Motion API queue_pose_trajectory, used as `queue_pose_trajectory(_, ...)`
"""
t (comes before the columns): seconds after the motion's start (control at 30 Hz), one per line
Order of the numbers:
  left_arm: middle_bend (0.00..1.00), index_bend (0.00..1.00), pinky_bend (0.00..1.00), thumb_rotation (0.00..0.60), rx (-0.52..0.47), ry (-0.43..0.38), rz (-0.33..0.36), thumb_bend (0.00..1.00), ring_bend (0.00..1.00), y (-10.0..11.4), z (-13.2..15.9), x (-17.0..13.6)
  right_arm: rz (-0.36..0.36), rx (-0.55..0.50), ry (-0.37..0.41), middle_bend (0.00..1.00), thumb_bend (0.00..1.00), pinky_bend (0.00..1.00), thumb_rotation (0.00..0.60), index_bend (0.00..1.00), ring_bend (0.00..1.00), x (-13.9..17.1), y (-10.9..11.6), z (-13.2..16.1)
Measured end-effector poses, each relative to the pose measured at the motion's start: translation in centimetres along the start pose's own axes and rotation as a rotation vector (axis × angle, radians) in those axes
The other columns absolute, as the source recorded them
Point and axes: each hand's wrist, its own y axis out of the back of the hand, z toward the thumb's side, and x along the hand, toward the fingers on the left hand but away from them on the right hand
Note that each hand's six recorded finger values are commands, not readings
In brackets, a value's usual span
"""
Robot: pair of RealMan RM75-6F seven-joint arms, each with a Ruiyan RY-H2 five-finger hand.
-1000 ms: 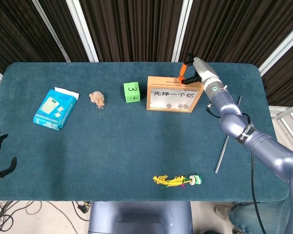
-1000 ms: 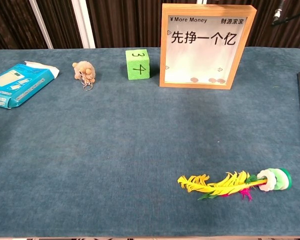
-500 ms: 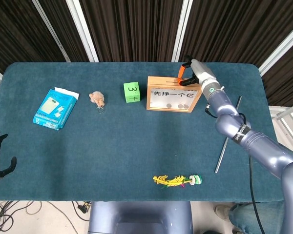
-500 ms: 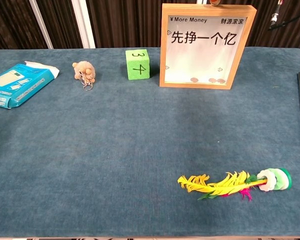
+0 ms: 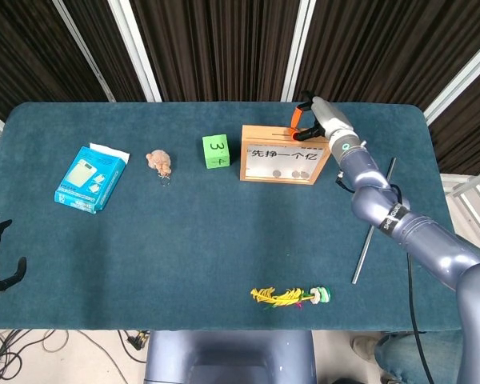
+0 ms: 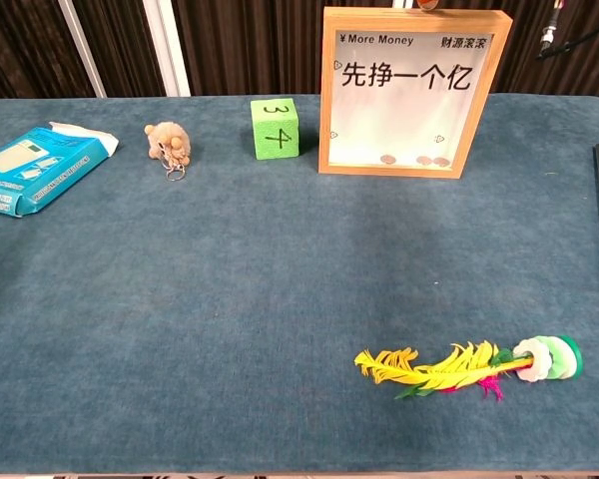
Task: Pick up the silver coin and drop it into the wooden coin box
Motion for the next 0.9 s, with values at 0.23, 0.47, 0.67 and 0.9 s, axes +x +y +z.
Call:
queue_pose_trajectory(0.23,0.03,0.15,0.0,0.6,-0.001,0.0,0.0,0.4,0.04,0.01,0.01,0.02,0.009,-0.005,-0.001,0.01,0.49,0.0,0.6,0.75,0.0,0.0,-0.25,0.1)
queue_pose_trajectory(0.47,0.03,0.15,0.0,0.6,0.002,-0.002,0.0,0.4,0.04,0.04,0.02,0.06,0.021,-0.006,0.005,0.01,0.49,0.0,0.6,0.75,0.0,-0.05,-0.64,0.57)
queue_pose_trajectory(0.67,0.03,0.15,0.0,0.6,0.002,-0.004,0.0,0.4,0.04,0.06,0.04,0.05,0.024,0.0,-0.001,0.01,0.49,0.0,0.6,0.75,0.0,-0.04,-0.76,0.45)
queue_pose_trajectory(0.9,0.03,0.15,0.0,0.6,0.003,-0.004,0.0,0.4,0.04,0.03,0.02,0.04,0.025,-0.001,-0.004,0.01,0.49,0.0,0.6,0.75,0.0,-0.04,-0.79,0.48)
